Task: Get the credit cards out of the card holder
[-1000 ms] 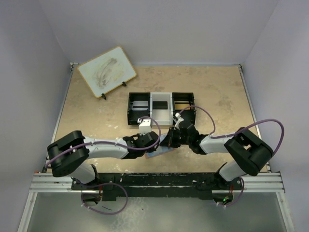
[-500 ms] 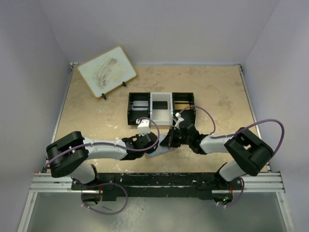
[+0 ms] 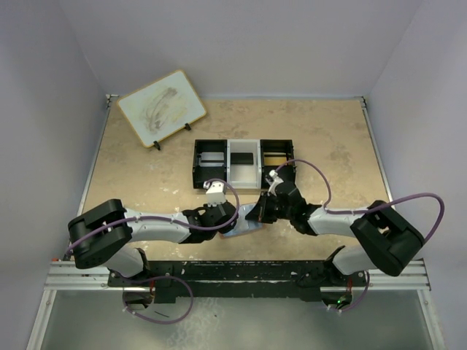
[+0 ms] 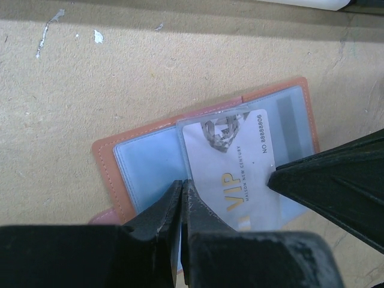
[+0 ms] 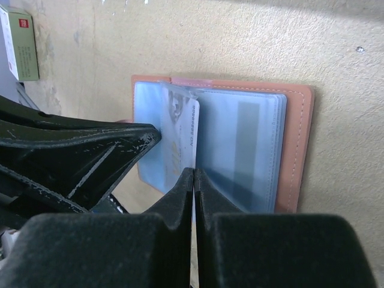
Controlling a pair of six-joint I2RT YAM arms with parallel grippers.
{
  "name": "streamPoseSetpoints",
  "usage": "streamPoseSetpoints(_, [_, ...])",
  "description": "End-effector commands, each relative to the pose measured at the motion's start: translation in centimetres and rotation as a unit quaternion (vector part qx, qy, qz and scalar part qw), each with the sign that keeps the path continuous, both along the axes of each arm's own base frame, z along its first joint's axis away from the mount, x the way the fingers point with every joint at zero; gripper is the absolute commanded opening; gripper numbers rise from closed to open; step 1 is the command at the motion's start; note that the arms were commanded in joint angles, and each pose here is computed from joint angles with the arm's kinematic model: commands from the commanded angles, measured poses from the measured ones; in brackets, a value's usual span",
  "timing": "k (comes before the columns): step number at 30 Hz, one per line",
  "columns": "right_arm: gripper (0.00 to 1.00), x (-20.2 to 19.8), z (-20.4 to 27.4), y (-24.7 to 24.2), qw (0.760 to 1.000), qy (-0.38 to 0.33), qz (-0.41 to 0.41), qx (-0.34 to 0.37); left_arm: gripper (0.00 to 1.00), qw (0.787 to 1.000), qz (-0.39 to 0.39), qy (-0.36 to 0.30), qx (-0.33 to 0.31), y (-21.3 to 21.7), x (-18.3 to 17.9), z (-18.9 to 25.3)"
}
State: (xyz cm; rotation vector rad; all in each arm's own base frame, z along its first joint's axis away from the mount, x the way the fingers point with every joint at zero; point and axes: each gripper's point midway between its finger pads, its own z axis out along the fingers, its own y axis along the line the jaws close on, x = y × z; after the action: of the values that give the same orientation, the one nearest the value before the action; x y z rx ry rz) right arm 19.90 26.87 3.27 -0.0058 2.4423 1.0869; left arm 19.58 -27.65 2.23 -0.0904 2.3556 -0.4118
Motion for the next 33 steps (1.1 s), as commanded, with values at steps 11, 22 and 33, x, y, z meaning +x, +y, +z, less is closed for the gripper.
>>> streamPoseSetpoints(11, [0.0,1.1,-0.6,-1.8,0.999,-0.018,-0.002,-0.049,0.0,0.998,-0.008,0.029,0.056,2.6,-1.5,-2.4])
streamPoseSetpoints(22, [0.25,0.6,1.6,1.5,0.997,-0.024,0.059,0.042,0.0,0.998,-0.011,0.028,0.054,2.4,-1.5,-2.4])
streamPoseSetpoints(33, [0.0,0.2,0.8,1.5,0.998,-0.001,0.04,0.058,0.0,0.998,-0.011,0.028,0.056,2.5,-1.5,-2.3])
